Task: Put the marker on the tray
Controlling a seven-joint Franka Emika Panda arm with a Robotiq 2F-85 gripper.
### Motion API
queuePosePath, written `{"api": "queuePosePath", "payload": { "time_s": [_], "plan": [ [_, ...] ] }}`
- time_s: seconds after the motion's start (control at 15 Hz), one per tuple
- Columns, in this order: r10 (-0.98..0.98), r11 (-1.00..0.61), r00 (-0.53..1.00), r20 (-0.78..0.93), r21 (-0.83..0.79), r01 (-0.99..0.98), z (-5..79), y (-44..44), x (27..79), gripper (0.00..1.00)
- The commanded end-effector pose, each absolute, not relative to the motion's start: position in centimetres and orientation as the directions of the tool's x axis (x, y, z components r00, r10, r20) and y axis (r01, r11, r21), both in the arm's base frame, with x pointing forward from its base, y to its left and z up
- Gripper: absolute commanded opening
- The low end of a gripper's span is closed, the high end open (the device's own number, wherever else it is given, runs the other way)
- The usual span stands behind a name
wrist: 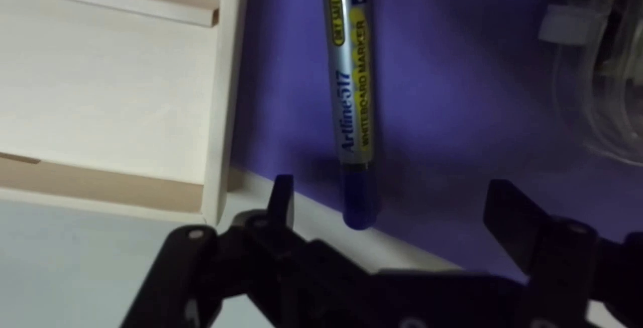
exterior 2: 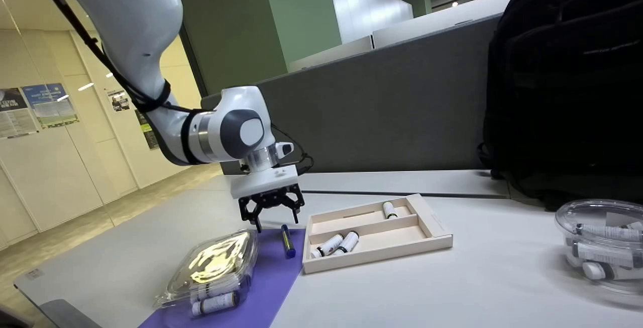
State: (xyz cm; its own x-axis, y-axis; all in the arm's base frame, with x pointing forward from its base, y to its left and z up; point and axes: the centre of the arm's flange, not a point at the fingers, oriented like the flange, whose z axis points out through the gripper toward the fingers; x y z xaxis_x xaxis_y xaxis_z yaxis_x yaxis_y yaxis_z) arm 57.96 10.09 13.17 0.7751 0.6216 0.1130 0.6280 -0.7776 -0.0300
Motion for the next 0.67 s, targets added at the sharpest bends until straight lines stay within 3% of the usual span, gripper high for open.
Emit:
{"api": "queuePosePath", "payload": {
  "time_s": [0.0, 0.6],
  "plan": [
    [0.617, -0.781, 0.778, 0.116, -0.022, 0.624, 12.7, 9.8, 58.6, 0.67],
    [0.601, -0.796, 0.792, 0.104, -0.013, 0.606, 12.5, 8.4, 58.5, 0.05]
  ]
}}
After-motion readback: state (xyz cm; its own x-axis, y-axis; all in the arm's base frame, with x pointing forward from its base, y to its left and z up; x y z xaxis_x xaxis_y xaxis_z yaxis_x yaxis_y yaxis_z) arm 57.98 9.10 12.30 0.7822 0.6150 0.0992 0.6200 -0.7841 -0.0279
